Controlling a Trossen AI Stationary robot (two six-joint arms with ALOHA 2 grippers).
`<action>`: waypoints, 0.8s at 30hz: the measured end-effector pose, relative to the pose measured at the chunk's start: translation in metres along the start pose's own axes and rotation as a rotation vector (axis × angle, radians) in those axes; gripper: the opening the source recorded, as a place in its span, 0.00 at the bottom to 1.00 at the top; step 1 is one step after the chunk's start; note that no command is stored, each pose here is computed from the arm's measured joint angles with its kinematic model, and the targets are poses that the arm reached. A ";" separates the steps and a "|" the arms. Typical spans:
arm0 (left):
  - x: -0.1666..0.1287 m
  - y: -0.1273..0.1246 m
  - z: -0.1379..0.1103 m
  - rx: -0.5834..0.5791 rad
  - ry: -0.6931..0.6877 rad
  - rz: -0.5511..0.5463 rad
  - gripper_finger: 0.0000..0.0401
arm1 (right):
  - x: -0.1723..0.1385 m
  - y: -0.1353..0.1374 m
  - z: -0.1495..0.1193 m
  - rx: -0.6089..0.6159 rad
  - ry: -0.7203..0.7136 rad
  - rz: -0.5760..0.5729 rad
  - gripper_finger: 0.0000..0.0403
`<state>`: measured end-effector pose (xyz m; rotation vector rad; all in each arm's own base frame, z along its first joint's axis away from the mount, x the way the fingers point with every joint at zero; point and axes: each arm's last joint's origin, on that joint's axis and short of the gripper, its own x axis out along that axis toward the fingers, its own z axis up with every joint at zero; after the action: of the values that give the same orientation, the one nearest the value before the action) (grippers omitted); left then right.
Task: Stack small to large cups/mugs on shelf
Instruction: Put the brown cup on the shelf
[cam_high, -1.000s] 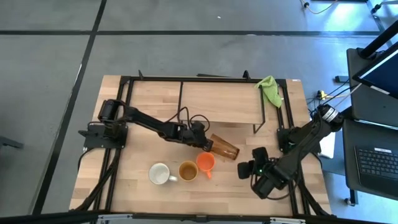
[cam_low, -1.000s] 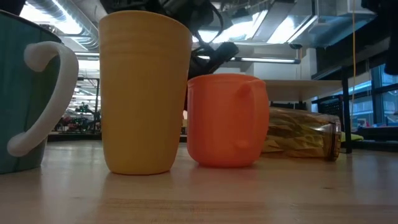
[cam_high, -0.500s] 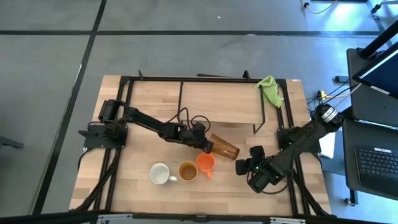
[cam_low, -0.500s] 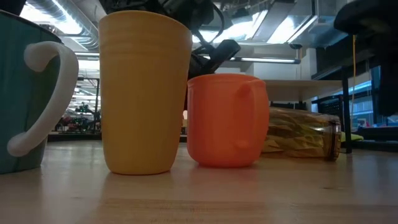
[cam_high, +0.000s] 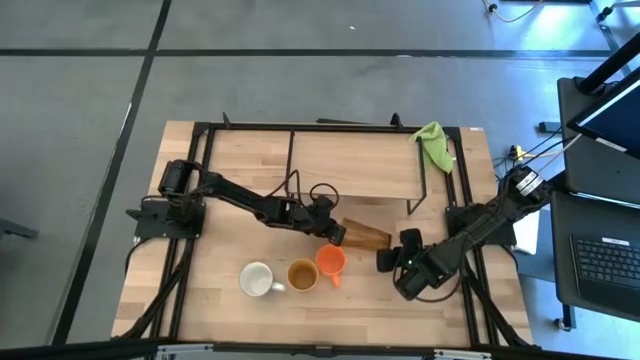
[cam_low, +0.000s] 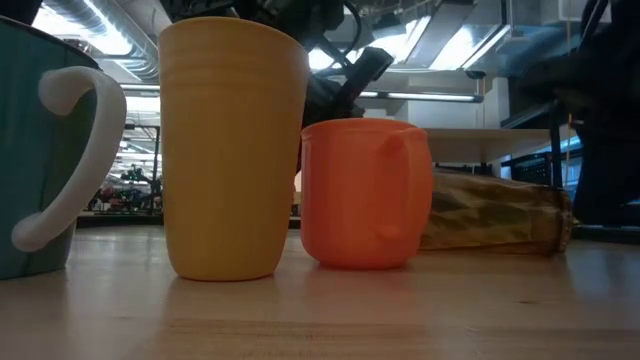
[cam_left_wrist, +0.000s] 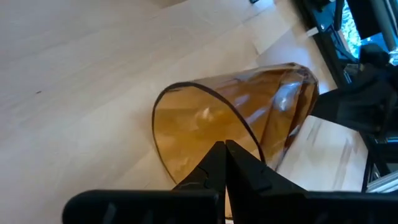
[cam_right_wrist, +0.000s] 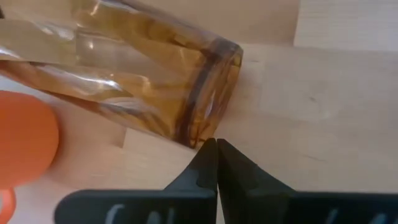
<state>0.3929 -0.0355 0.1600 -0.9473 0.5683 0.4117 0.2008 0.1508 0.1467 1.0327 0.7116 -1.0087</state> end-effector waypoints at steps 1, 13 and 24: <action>0.000 0.000 0.000 0.001 0.002 0.000 0.00 | 0.001 -0.001 0.000 0.000 -0.002 0.004 0.00; 0.000 -0.003 0.001 -0.010 0.003 -0.032 0.00 | 0.004 -0.005 0.002 -0.014 -0.034 0.004 0.00; -0.001 -0.014 0.006 -0.013 -0.055 -0.154 0.00 | 0.004 -0.005 0.003 -0.023 -0.059 0.008 0.00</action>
<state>0.4016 -0.0376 0.1729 -0.9818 0.4403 0.3024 0.1973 0.1463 0.1428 0.9810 0.6690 -1.0176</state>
